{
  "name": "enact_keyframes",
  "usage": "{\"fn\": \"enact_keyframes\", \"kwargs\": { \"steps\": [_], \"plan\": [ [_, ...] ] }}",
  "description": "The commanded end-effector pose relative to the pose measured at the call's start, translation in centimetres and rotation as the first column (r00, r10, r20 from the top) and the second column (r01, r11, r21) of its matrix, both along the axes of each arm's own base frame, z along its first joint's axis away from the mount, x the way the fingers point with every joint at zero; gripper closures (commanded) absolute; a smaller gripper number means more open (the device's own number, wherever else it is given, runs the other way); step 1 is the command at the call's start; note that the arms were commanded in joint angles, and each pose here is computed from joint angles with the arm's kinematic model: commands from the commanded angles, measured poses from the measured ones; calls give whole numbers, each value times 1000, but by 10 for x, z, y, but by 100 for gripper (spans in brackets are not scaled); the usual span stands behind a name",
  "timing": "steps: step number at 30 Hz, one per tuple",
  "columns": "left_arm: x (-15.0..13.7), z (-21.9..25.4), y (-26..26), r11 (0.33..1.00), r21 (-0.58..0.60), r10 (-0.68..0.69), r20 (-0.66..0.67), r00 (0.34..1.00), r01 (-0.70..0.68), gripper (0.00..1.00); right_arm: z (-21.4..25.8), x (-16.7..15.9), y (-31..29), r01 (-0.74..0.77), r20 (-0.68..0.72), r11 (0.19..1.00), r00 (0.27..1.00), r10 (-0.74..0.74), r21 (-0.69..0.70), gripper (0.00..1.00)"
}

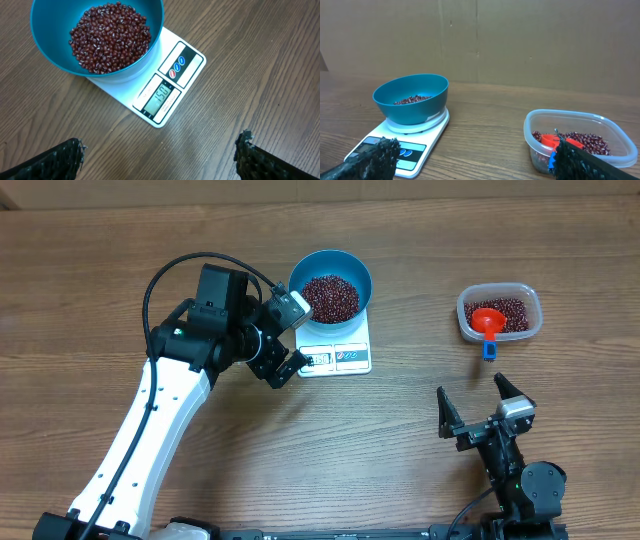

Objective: Scoop item into bowl and weigh 150g on scale

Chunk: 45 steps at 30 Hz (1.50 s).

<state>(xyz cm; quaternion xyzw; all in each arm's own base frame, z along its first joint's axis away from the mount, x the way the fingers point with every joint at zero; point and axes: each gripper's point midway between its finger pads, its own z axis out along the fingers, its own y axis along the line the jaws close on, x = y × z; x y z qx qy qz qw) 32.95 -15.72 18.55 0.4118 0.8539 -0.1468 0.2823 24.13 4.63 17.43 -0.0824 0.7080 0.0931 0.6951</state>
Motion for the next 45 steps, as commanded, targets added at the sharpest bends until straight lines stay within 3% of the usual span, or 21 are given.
{"fn": "enact_keyframes", "kwargs": {
  "steps": [1, 14, 20, 31, 36, 45],
  "plan": [
    [0, -3, 0, 1000, -6, 11, -15, 1000, -11, 0, -1, 0, 0, 5, 7, 1000, 1000, -5, 4, 0],
    [-1, -2, 0, 1000, -6, 11, -15, 1000, -11, 0, -1, 0, 0, 5, 7, 1000, 1000, -5, 4, 0],
    [-3, 21, 11, 999, 23, 33, 78, 996, -35, 0, -1, 0, 0, 5, 7, 1000, 1000, -5, 4, 0],
    [-48, 82, 44, 991, -52, 129, 253, 959, -120, 0, -1, 0, 0, 5, 7, 1000, 1000, -5, 4, 0],
    [-64, 86, 66, 977, -149, 199, 388, 900, -152, 0, -1, 0, 0, 5, 7, 1000, 1000, -5, 4, 0],
    [-79, 69, 77, 966, -228, 246, 685, 686, -118, 1, -1, 0, 0, 5, 7, 1000, 1000, -5, 4, 0]
  ]
}}
